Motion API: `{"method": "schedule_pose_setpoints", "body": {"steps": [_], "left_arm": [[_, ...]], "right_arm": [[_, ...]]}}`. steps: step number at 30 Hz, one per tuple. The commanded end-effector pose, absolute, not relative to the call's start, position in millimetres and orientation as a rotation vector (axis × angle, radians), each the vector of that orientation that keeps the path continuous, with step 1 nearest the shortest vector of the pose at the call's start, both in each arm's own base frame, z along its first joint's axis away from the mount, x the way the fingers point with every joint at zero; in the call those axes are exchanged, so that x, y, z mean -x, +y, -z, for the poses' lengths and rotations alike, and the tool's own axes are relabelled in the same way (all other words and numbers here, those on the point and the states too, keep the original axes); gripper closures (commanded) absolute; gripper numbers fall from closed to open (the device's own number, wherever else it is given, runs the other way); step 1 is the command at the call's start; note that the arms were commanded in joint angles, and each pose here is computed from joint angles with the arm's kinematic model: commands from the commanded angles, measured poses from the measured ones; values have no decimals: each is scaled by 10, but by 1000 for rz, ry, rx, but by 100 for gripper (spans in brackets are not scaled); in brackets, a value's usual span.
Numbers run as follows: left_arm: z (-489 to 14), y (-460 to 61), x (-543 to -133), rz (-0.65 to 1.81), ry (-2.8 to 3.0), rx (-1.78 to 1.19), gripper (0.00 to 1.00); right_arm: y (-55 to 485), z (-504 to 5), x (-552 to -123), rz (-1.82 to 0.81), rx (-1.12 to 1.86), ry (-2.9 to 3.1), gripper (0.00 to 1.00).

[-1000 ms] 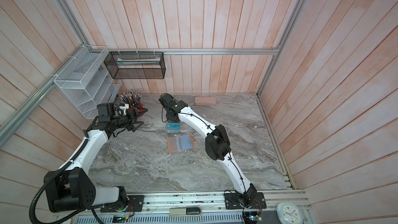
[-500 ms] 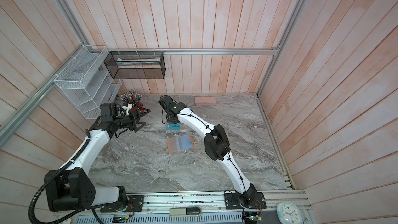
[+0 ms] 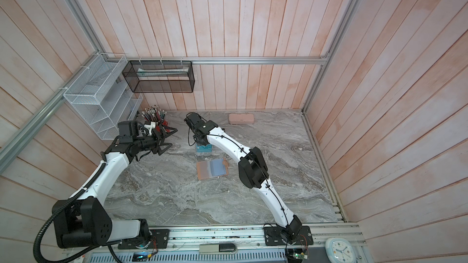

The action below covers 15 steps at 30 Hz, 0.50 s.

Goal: Take the credit cards out of the card holder
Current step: Place the credit card in the storage box.

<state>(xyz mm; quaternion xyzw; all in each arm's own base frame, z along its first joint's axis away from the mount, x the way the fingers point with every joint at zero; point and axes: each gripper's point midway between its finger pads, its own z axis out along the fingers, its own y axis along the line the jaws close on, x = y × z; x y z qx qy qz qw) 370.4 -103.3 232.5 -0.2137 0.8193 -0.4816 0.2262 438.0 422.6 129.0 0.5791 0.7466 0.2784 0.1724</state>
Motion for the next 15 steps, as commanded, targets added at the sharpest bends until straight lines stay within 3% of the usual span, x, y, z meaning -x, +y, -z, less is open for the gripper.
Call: {"method": "schedule_pose_setpoints", "body": {"steps": [1, 15], "left_arm": [[-2349, -1075, -3655, 1341, 2261, 543, 0], [-2371, -1078, -3649, 1339, 2258, 536, 0]], "right_arm": [[4201, -1259, -4383, -844, -1955, 1888, 100], [4262, -1197, -4371, -859, -1995, 1880, 100]]}}
